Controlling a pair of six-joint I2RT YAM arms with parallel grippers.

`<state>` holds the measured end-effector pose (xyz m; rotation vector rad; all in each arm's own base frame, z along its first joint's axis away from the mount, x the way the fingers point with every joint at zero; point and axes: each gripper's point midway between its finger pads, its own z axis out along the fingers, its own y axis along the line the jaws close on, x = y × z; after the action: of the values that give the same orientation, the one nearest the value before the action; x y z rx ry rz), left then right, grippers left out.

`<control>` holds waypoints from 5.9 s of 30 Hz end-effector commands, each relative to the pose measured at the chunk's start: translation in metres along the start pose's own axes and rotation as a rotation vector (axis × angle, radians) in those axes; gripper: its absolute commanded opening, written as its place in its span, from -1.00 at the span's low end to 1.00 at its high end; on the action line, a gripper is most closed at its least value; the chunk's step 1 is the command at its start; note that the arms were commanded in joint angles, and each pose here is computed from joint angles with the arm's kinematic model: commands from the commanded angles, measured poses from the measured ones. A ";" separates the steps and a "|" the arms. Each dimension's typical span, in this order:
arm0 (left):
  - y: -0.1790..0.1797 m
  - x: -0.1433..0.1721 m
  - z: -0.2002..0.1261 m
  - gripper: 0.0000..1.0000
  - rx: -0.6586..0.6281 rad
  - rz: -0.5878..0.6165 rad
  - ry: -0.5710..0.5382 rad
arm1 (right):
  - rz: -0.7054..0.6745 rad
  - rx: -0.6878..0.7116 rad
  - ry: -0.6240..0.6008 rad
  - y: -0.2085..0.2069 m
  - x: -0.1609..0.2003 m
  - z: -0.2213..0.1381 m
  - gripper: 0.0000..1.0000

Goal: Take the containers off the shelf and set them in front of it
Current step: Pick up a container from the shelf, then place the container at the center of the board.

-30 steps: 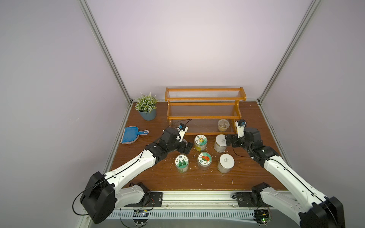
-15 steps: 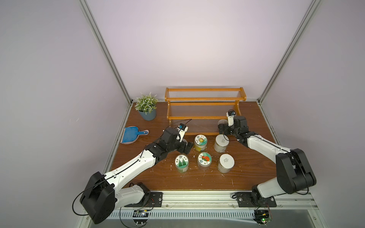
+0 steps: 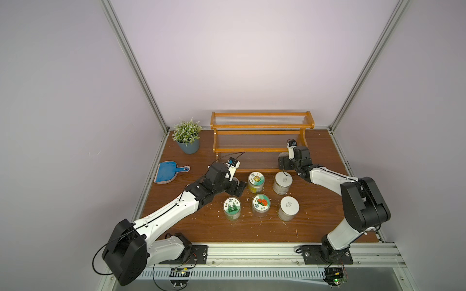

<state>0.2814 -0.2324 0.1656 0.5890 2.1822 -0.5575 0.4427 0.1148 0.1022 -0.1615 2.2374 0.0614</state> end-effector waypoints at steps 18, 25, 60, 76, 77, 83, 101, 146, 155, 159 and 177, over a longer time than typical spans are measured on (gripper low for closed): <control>0.004 -0.007 -0.004 1.00 -0.018 0.008 -0.009 | -0.019 0.001 -0.114 0.001 -0.035 -0.001 0.83; 0.004 -0.006 -0.004 0.99 -0.019 0.008 -0.004 | -0.030 -0.016 -0.120 0.003 -0.038 -0.010 0.76; 0.006 -0.002 -0.002 1.00 -0.024 0.006 0.009 | -0.115 -0.128 -0.156 0.011 -0.049 -0.093 0.66; 0.005 -0.002 0.000 0.99 -0.020 0.011 0.014 | -0.142 -0.312 -0.181 0.043 -0.047 -0.158 0.61; 0.005 -0.002 0.000 0.99 -0.022 0.010 0.014 | -0.150 -0.330 -0.183 0.048 -0.046 -0.164 0.61; 0.011 -0.006 -0.004 1.00 -0.060 0.010 0.003 | -0.201 -0.466 -0.203 0.089 -0.037 -0.203 0.60; 0.033 -0.015 -0.027 0.99 -0.130 -0.016 0.000 | -0.451 -1.035 -0.225 0.247 0.064 -0.313 0.59; 0.049 -0.006 -0.038 1.00 -0.211 -0.001 0.051 | -0.807 -1.114 -0.153 0.337 0.202 -0.240 0.76; 0.051 -0.005 -0.036 0.99 -0.211 -0.002 0.054 | -0.816 -1.127 -0.145 0.340 0.204 -0.241 0.79; 0.051 -0.005 -0.035 0.99 -0.209 -0.005 0.057 | -0.831 -1.136 -0.138 0.345 0.207 -0.243 0.77; 0.050 -0.002 -0.034 0.99 -0.202 -0.008 0.057 | -0.823 -1.144 -0.138 0.344 0.202 -0.253 0.88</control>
<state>0.2884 -0.1754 0.1725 0.4961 2.2719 -0.3228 0.0772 0.3997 0.0707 -1.6058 1.6513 0.8145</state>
